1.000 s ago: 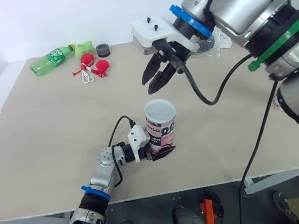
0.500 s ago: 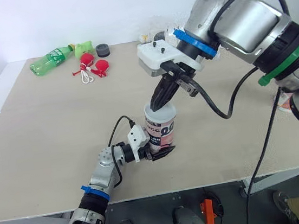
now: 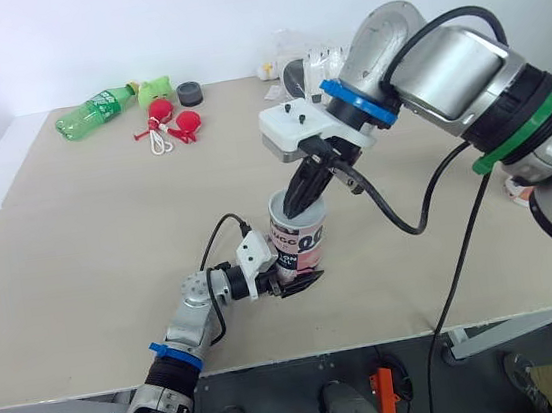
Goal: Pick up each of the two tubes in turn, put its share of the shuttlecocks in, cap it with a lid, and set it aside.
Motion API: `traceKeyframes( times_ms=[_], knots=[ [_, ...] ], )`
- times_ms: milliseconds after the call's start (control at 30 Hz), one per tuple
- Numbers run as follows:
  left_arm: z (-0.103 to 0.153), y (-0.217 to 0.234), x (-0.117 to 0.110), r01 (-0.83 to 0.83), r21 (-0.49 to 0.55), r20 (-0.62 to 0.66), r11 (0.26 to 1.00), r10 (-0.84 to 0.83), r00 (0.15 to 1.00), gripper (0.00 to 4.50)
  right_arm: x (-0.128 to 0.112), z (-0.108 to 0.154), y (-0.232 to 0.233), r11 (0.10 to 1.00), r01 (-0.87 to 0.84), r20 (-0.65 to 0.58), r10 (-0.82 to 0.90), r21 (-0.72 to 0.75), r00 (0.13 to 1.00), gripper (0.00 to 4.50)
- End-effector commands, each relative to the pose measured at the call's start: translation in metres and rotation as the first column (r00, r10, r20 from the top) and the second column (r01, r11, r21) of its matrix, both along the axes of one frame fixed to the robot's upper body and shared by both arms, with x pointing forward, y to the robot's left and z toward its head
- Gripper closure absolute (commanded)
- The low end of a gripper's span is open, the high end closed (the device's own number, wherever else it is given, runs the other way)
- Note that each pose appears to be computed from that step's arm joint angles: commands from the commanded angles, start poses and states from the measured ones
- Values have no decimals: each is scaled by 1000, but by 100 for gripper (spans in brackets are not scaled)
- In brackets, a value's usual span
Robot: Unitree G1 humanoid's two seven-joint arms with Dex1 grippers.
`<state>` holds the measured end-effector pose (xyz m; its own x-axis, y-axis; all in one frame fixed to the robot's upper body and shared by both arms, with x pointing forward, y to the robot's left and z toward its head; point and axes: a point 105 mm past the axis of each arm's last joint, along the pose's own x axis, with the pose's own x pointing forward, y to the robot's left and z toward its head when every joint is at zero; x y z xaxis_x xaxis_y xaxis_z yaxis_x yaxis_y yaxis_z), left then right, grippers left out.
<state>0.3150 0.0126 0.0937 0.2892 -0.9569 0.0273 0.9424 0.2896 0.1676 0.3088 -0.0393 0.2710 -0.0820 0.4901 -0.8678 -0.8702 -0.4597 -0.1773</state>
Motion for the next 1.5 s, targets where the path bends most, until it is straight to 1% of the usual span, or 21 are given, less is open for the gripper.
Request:
traceKeyframes(
  times_ms=[33,333,433,500,533,600,700,800,833,867,933,967,1000,1033,1067,1133,1167,1400,1500],
  knots=[
    [-12,-2,-7,16,10,-45,1000,-15,999,83,-1,-17,-6,997,-9,-38,7,-75,999,443],
    [-12,-2,-7,13,10,-46,1000,-13,999,83,1,-26,-9,996,0,-43,-4,-93,999,443],
    [-12,-2,-7,13,10,-47,1000,-13,999,83,1,-25,-8,997,3,-47,-7,-81,999,443],
    [-12,-2,-6,13,10,-48,1000,-13,999,83,0,-17,-6,999,-7,-45,5,-40,999,443],
    [-12,-2,-6,14,10,-47,1000,-14,999,83,-3,-2,-2,999,-23,-43,24,26,999,443],
    [-12,-1,-6,14,10,-43,1000,-13,999,83,-7,20,-3,993,-47,-16,49,110,999,443],
    [-11,-1,-4,11,9,-40,1000,-11,999,83,-4,37,-5,982,-28,3,28,188,1000,443],
    [-11,0,-3,10,8,-39,1000,-10,999,83,-4,53,-5,962,-9,-5,11,272,1000,352],
    [-10,0,-3,11,8,-38,1000,-10,999,83,-8,60,-5,949,-6,-28,15,315,999,307],
    [-10,0,-3,11,8,-38,1000,-10,999,83,-17,72,-4,922,-7,-73,38,387,997,245],
    [-10,0,-2,9,9,-37,1000,-8,999,83,-34,90,-7,872,2,-162,89,490,983,147],
    [-9,0,-2,6,8,-37,1000,-6,999,83,-37,93,-11,855,10,-183,100,519,978,97],
    [-9,1,-2,5,9,-38,1000,-4,999,83,-39,92,-15,844,21,-196,100,535,975,57],
    [-9,1,-1,3,10,-37,1000,-2,999,83,-39,91,-19,831,41,-208,91,555,974,2],
    [-9,2,-1,2,10,-36,1000,-2,999,83,-38,88,-23,820,72,-229,73,568,971,2],
    [-9,2,-1,2,12,-36,1000,-1,999,10,-35,77,-32,800,134,-266,33,585,963,0],
    [-8,3,-1,3,12,-37,1000,-2,999,3,-33,70,-38,788,172,-291,9,592,957,0],
    [-5,9,-1,6,14,-30,1000,-6,1000,3,-24,31,-61,730,313,-345,-113,607,932,0],
    [-3,15,-2,8,15,-25,1000,-8,1000,3,-20,14,-72,682,369,-360,-163,631,918,0]
  ],
)
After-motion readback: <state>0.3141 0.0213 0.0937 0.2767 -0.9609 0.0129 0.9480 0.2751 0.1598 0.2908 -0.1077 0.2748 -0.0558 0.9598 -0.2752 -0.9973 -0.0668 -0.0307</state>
